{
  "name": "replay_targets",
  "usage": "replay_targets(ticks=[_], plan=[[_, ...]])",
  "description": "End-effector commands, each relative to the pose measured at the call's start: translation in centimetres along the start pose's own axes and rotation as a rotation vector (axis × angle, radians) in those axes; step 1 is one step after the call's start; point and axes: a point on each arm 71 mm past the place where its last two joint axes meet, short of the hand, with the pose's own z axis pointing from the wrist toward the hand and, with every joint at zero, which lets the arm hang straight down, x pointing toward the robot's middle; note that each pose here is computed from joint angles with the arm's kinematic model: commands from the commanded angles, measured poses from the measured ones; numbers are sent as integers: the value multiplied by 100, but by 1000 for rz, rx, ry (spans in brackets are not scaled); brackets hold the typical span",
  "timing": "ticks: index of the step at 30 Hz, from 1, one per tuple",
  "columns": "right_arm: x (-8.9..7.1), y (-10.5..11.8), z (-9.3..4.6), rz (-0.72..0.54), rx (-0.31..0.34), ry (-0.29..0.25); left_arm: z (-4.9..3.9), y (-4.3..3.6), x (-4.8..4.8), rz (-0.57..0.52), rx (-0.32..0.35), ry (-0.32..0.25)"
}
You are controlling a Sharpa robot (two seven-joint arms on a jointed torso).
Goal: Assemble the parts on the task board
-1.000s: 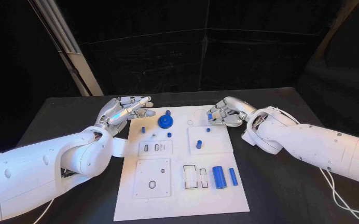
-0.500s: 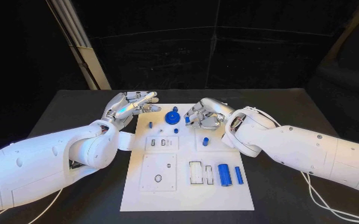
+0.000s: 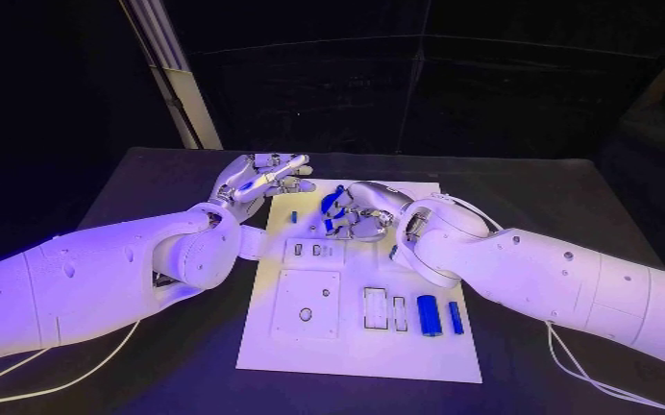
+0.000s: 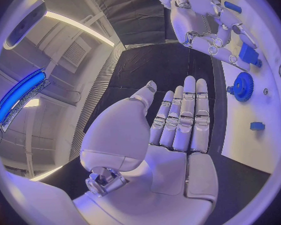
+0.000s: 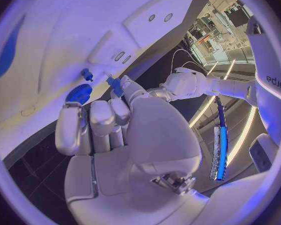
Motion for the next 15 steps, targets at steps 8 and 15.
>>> replay_targets(ticks=[8, 15], plan=[[156, 57, 23, -103, 2, 65, 15, -36, 39, 49, 34, 44], [187, 60, 30, -123, 4, 89, 15, -36, 38, 48, 33, 44]])
